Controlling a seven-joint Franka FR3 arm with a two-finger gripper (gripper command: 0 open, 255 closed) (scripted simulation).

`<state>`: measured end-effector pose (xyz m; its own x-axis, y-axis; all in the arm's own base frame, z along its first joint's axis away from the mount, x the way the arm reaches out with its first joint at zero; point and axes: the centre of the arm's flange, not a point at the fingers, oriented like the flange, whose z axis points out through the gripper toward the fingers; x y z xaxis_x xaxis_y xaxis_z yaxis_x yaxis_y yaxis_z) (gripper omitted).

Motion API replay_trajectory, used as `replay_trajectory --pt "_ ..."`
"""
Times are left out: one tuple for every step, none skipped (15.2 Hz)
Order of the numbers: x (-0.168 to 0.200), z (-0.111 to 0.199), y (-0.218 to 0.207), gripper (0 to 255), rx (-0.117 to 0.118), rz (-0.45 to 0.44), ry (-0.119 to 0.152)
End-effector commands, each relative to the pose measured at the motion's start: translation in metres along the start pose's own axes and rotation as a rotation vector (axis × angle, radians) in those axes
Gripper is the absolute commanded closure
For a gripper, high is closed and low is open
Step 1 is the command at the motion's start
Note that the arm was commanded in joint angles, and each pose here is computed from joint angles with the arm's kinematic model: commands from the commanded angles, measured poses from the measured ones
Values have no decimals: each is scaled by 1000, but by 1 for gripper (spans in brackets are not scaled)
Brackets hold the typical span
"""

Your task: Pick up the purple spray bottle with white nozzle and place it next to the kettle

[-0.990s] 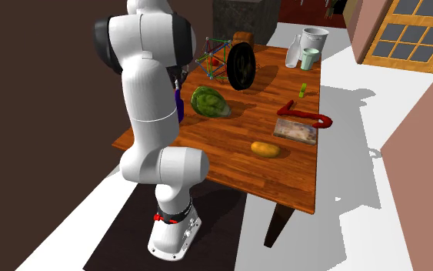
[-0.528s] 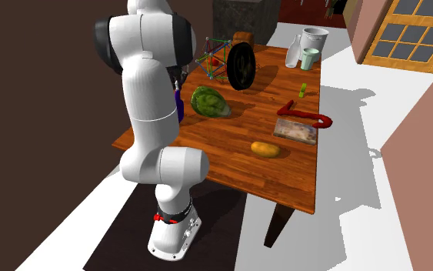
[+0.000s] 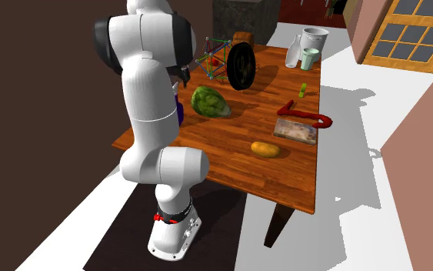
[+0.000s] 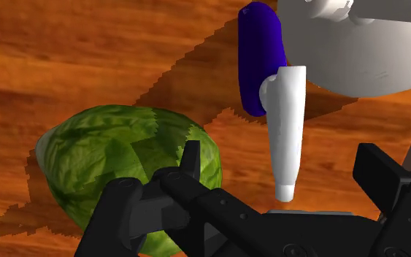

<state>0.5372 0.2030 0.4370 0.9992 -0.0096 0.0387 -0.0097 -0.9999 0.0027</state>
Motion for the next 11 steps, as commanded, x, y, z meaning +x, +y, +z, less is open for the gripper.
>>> replay_trajectory --pt "0 -20 0 0 0 0 0" --pt "0 -34 0 0 0 0 0" --pt "0 -44 0 0 0 0 0" --pt "0 -44 0 0 0 0 0" --pt "0 -44 0 0 0 0 0" --pt "0 -44 0 0 0 0 0" --pt "0 -44 0 0 0 0 0" --pt "0 -44 0 0 0 0 0" --pt "0 -44 0 0 0 0 0" --pt "0 -44 0 0 0 0 0" --pt "0 -44 0 0 0 0 0"
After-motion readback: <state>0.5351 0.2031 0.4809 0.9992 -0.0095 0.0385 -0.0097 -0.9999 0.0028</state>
